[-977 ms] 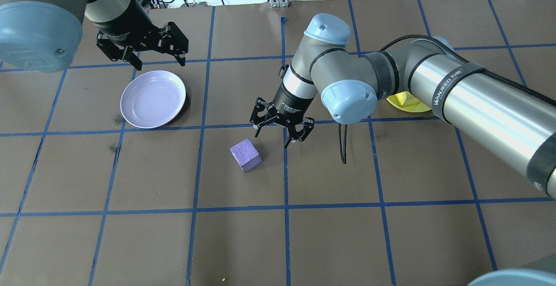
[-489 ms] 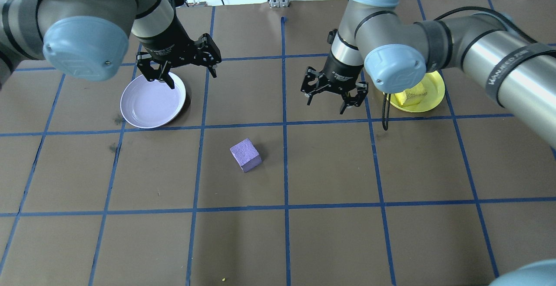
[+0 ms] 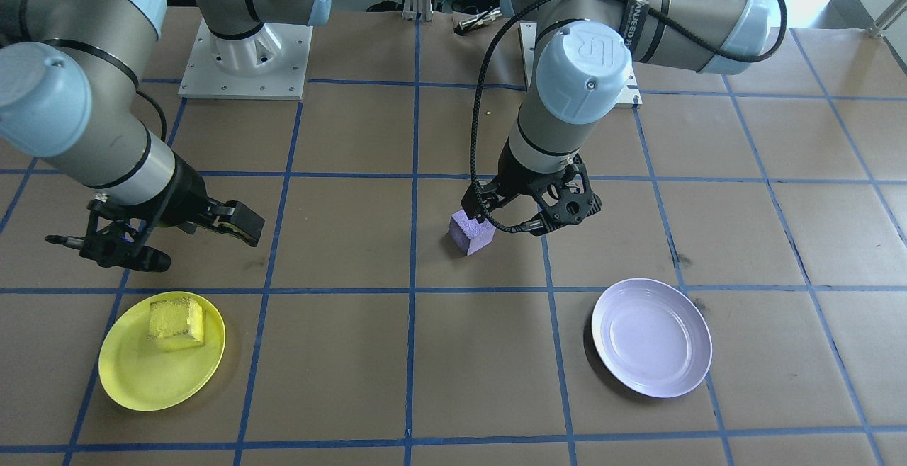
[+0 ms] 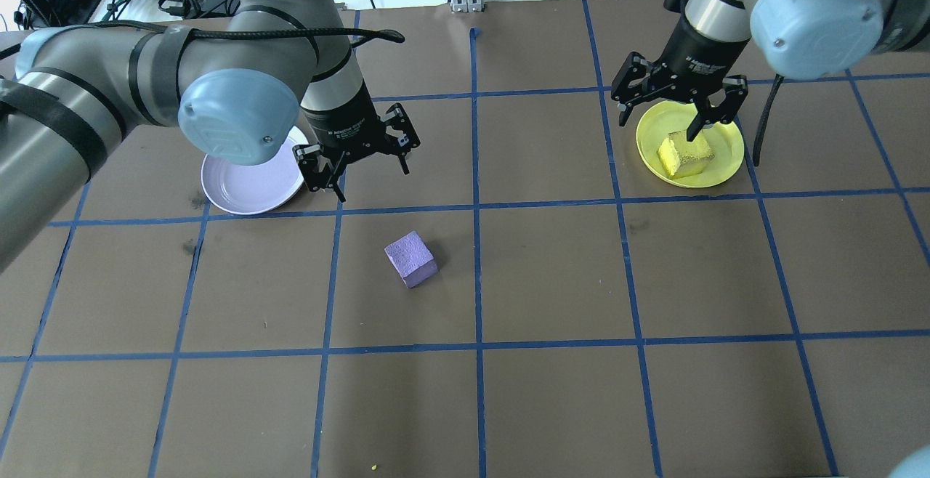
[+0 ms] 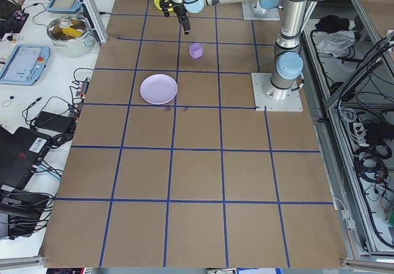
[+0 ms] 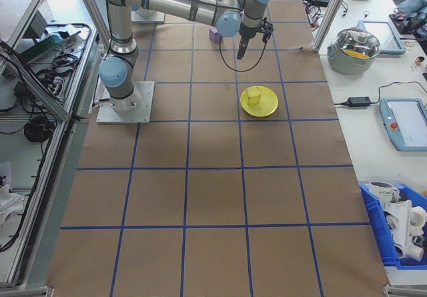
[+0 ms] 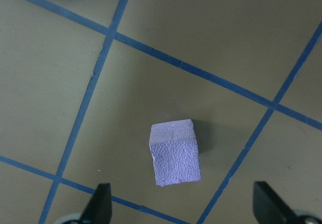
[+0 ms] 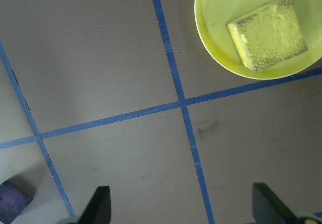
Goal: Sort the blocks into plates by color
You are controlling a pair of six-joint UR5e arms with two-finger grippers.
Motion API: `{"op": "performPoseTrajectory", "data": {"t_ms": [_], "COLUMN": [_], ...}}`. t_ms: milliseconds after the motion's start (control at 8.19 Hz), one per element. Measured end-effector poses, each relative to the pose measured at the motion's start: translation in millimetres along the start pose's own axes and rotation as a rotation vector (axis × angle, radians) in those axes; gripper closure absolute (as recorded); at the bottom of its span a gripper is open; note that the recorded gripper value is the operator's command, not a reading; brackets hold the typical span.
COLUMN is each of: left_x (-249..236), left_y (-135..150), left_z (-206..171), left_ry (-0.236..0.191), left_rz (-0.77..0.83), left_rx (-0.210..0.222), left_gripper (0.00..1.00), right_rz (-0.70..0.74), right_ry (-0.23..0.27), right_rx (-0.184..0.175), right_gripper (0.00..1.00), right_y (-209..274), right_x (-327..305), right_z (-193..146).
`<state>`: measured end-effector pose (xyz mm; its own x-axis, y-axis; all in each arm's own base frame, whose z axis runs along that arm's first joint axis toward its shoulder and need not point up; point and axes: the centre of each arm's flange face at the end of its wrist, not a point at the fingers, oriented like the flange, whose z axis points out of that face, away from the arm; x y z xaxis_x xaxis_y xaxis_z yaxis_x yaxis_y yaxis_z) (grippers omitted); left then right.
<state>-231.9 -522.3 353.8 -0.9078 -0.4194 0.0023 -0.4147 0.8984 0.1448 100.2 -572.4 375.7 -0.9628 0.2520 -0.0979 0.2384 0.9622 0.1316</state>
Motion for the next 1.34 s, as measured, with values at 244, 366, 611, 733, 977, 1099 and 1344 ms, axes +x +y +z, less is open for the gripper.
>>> {"op": "performPoseTrajectory", "data": {"t_ms": [244,366,611,733,977,1099,1344], "left_x": [7.1,10.1,14.5,18.1,24.8,26.1,27.9], "left_y": [-2.8,-6.6,-10.1,-6.4,1.2,0.1,-3.6], "left_z": [44.9,64.7,99.7,113.3,134.8,145.8,160.3], "left_ry": [-0.026,-0.041,-0.065,-0.078,-0.105,-0.115,-0.123], "left_rz": [-0.031,-0.034,-0.031,-0.021,0.013,0.030,0.046], "left_rx": [-0.084,-0.117,-0.181,-0.203,-0.233,-0.246,-0.259], "left_gripper": [0.00,0.00,0.00,0.00,0.00,0.00,0.29], "right_rz": [-0.006,-0.012,-0.065,-0.102,-0.138,-0.147,-0.157], "right_ry": [0.038,0.047,0.101,0.156,0.174,0.131,0.085], "right_rx": [-0.032,-0.051,-0.055,-0.044,0.026,0.094,0.156], "right_gripper": [0.00,0.00,0.00,0.00,0.00,0.00,0.00], "right_y": [2.1,13.3,45.9,57.3,53.9,47.3,42.6], "right_x": [7.6,0.3,-40.1,-56.0,-63.8,-68.8,-73.8], "right_z": [-51.4,-73.0,-89.7,-88.3,-94.7,-102.2,-108.4]}}
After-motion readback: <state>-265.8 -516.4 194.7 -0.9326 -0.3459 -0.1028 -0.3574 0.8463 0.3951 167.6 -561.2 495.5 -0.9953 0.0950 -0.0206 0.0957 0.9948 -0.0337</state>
